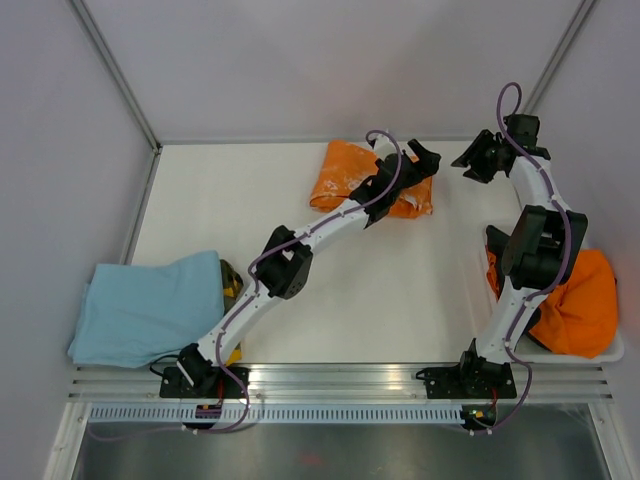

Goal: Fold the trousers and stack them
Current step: Fold the trousers

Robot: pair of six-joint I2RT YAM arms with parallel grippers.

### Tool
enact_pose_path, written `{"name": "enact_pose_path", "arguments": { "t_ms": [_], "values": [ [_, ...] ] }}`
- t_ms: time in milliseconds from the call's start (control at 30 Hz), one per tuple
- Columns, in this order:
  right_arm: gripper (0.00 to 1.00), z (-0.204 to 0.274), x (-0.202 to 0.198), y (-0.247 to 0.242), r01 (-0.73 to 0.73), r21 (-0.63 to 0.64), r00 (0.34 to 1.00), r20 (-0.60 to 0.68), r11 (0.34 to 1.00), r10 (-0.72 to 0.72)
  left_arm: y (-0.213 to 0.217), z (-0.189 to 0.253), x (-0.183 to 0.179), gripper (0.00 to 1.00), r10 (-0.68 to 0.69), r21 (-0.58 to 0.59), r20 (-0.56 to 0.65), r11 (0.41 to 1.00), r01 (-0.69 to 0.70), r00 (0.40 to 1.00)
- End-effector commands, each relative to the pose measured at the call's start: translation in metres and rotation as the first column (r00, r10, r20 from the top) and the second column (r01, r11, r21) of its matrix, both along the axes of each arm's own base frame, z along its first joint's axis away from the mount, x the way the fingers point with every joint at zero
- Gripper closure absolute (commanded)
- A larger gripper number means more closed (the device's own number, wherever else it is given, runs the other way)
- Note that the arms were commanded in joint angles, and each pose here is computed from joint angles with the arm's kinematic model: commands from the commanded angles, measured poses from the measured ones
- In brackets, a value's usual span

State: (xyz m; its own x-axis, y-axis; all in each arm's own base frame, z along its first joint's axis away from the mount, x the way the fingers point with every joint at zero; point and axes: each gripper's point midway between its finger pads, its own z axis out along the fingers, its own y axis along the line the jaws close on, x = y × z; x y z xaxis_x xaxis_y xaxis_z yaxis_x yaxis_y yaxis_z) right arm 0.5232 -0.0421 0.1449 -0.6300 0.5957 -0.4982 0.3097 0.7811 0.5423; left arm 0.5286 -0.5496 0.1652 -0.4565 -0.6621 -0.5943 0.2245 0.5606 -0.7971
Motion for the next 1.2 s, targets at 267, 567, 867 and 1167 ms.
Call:
{"name": "enact_pose_path", "arguments": {
  "t_ms": [267,567,867,1167],
  "values": [
    [0.33,0.028,0.013,0.064,-0.209,0.035,0.974,0.099,0.977,0.205,0.149,0.158,0.014,0.12,0.138,0.087,0.171,0.984,-0.154,0.976],
    [0.37,-0.008,-0.011,0.127,-0.304,0.034,0.952,-0.020,0.952,0.305,0.264,0.052,0.011,0.48,0.084,0.282,-0.111,0.958,-0.050,0.990],
    [0.71,-0.029,-0.003,0.174,-0.434,0.050,0.901,0.005,0.899,0.435,0.218,0.026,0.013,0.80,-0.217,0.200,-0.109,0.951,0.236,0.970],
    [0.85,-0.119,-0.080,0.150,-0.443,0.002,0.855,-0.300,0.896,0.423,0.216,-0.069,0.030,0.79,-0.169,0.201,-0.311,0.950,0.238,0.935]
  ]
}}
